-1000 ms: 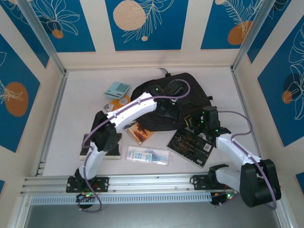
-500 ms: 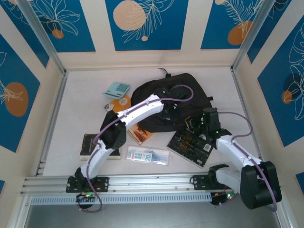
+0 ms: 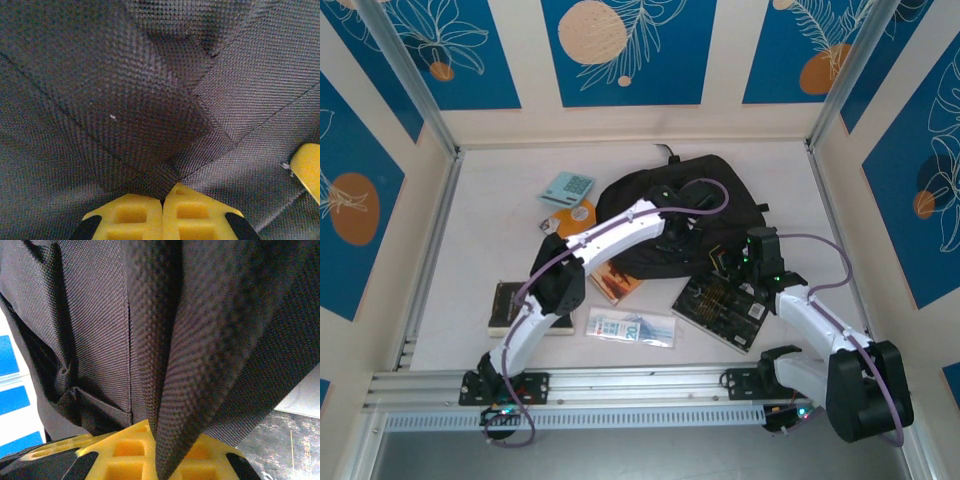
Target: Pack books, pencil case, and school supplies into a backpack
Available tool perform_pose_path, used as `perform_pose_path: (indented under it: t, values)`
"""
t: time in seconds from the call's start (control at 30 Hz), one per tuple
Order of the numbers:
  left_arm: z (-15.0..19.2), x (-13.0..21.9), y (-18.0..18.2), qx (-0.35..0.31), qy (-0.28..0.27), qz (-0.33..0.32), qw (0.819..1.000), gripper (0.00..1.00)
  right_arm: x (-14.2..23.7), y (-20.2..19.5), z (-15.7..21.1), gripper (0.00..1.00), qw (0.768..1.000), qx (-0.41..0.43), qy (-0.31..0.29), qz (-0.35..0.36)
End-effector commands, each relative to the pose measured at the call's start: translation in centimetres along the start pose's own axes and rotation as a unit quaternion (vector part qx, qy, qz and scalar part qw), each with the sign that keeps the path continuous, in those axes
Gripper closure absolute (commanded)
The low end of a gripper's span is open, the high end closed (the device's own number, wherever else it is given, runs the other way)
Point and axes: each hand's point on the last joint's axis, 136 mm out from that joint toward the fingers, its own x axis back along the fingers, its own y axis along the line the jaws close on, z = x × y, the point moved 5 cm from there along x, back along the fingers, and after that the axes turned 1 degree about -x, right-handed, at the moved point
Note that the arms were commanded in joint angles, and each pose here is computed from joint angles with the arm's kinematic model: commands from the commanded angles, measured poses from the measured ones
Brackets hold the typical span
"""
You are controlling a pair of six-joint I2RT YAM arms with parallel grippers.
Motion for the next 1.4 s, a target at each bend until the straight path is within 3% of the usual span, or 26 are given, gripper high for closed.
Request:
perform_pose_path:
  t: [0.0, 0.27, 0.97, 1.37]
  values:
    - [-1.2, 5.0, 0.7, 0.020, -0.043, 0.033, 0.998, 1.00, 0.5, -0.5, -0.2, 1.00, 1.000, 0.013, -0.013, 0.012]
    - [-1.2, 7.0, 1.5, 0.049, -0.073, 0.067, 0.994, 1.00, 1.1, -0.9, -0.4, 1.00, 0.999, 0.017, -0.037, 0.009]
    - [0.1, 6.3, 0.7, 0.066, -0.049, 0.122, 0.989, 1.00, 1.2, -0.6, -0.2, 0.97, 0.999, 0.021, -0.039, -0.001]
    - [0.3, 5.5, 0.1, 0.086, -0.062, 0.144, 0.984, 0.91, 1.2, 0.0, -0.1, 0.98, 0.999, 0.018, -0.038, -0.006]
